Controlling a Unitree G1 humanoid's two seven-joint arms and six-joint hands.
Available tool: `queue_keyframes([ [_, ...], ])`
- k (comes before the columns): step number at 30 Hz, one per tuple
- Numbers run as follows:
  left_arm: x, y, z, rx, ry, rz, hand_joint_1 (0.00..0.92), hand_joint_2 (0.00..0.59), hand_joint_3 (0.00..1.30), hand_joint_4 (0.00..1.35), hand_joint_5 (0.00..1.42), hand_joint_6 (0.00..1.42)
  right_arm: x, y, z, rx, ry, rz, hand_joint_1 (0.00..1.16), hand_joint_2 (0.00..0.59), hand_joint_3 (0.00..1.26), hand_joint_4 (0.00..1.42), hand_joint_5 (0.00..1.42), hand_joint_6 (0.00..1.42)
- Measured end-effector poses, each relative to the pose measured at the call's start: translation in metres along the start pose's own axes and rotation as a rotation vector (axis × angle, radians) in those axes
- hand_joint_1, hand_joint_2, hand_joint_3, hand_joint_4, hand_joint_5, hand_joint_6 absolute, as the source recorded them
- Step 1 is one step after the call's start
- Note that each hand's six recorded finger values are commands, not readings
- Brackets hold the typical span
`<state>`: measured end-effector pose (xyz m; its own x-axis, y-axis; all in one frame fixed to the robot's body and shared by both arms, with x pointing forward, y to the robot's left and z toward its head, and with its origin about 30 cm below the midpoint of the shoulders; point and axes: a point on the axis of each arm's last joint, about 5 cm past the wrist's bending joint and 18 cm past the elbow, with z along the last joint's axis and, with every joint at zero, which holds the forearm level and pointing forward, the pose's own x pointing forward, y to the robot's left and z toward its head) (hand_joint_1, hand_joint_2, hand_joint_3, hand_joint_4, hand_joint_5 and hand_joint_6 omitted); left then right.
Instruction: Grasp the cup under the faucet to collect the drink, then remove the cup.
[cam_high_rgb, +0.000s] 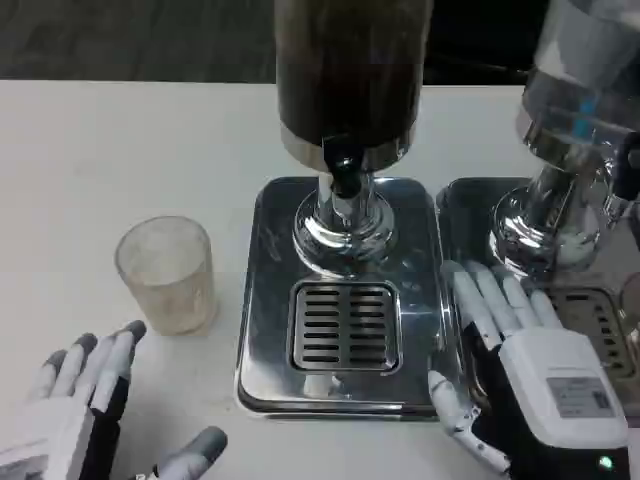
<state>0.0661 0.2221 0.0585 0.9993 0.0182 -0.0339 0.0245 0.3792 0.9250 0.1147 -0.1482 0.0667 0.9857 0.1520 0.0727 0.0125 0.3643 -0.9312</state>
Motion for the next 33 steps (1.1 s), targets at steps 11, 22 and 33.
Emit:
queue_keyframes([
  [11,0.001,0.000,0.0001,-0.003,0.000,0.002,0.000,0.141,0.00,0.00,0.00,0.00,0.000,0.0002,0.0006,0.008,0.002,-0.001,0.07,0.534,0.00,0.00,0.00,0.00],
  [22,0.002,0.006,-0.0023,-0.036,-0.029,0.089,0.000,0.111,0.00,0.00,0.00,0.00,0.001,0.0004,0.0013,0.014,0.004,0.009,0.07,0.534,0.01,0.00,0.00,0.00],
  [33,0.016,0.026,-0.0259,-0.123,-0.022,0.231,0.000,0.084,0.00,0.00,0.00,0.00,-0.004,0.0088,0.0164,0.038,0.055,0.011,0.10,0.542,0.03,0.00,0.00,0.00],
])
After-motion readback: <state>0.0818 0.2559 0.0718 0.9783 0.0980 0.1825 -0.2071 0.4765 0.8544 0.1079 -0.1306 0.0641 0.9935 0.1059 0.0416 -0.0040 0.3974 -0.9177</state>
